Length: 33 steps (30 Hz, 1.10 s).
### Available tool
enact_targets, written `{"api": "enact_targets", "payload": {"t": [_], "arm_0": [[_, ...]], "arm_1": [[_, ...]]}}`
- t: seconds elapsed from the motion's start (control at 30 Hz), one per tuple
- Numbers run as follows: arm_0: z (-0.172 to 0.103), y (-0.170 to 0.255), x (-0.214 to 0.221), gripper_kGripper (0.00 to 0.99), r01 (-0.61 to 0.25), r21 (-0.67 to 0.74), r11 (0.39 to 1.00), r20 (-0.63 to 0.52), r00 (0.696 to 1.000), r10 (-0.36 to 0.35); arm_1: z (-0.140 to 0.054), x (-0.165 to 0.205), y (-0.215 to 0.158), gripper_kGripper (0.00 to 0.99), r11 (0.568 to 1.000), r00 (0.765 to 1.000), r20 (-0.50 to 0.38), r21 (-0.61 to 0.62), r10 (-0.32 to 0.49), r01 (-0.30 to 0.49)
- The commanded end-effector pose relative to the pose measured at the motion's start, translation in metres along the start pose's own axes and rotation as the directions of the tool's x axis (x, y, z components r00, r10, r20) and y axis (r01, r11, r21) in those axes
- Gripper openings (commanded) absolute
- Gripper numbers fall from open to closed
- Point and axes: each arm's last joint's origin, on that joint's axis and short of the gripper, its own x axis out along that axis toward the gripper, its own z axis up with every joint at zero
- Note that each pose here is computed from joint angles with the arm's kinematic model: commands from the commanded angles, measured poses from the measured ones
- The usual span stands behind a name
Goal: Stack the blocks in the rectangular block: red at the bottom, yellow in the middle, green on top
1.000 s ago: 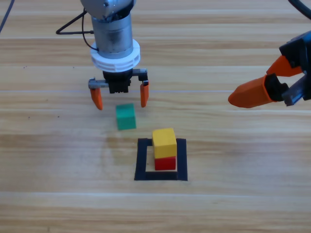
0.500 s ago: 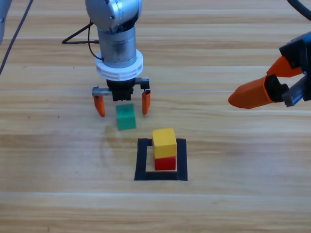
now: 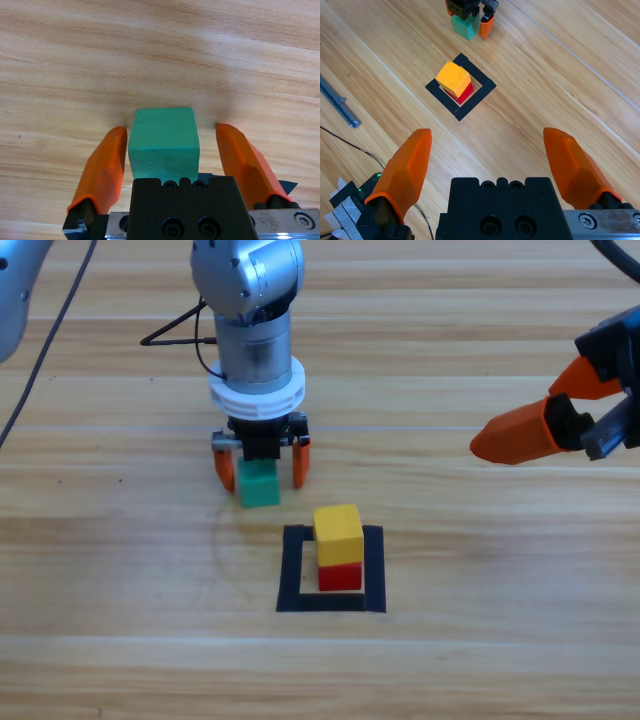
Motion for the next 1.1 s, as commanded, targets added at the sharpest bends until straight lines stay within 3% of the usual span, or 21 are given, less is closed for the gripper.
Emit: {"api": "enact_targets", "payload": {"t": [0.03,0.1,0.27,0.4,0.57,0.73,1.1], "arm_0": [[-0.003,-0.006,0.026,0.620,-0.030,0.010,0.999,-0.047,0.998,0.031],[-0.004,-0.003,0.019,0.456,-0.028,0.013,1.000,-0.043,0.999,0.028],[-0.008,0.006,0.004,0.193,-0.019,0.030,0.999,-0.036,0.999,0.020],[-0.019,0.017,-0.032,0.021,0.017,0.078,0.997,0.000,1.000,-0.017],[-0.027,0.024,-0.093,0.000,0.095,0.195,0.976,0.067,0.992,-0.110],[-0.054,0.053,-0.154,0.000,0.157,0.243,0.957,0.136,0.971,-0.194],[-0.079,0.038,-0.145,0.000,0.138,0.281,0.950,0.091,0.981,-0.170]], "arm_1": [[-0.009,0.021,-0.009,0.983,0.999,0.997,-0.067,0.014,-0.030,0.031],[-0.009,0.021,-0.009,0.983,0.999,0.997,-0.067,0.016,-0.029,0.030],[-0.009,0.021,-0.009,0.983,0.999,0.997,-0.067,0.014,-0.030,0.031],[-0.009,0.021,-0.009,0.983,0.999,0.997,-0.067,0.014,-0.030,0.031],[-0.009,0.021,-0.009,0.983,0.999,0.997,-0.067,0.014,-0.028,0.029],[-0.009,0.022,-0.009,0.983,0.999,0.997,-0.069,0.014,-0.028,0.029],[-0.009,0.021,-0.009,0.983,0.999,0.997,-0.067,0.013,-0.030,0.030]]}}
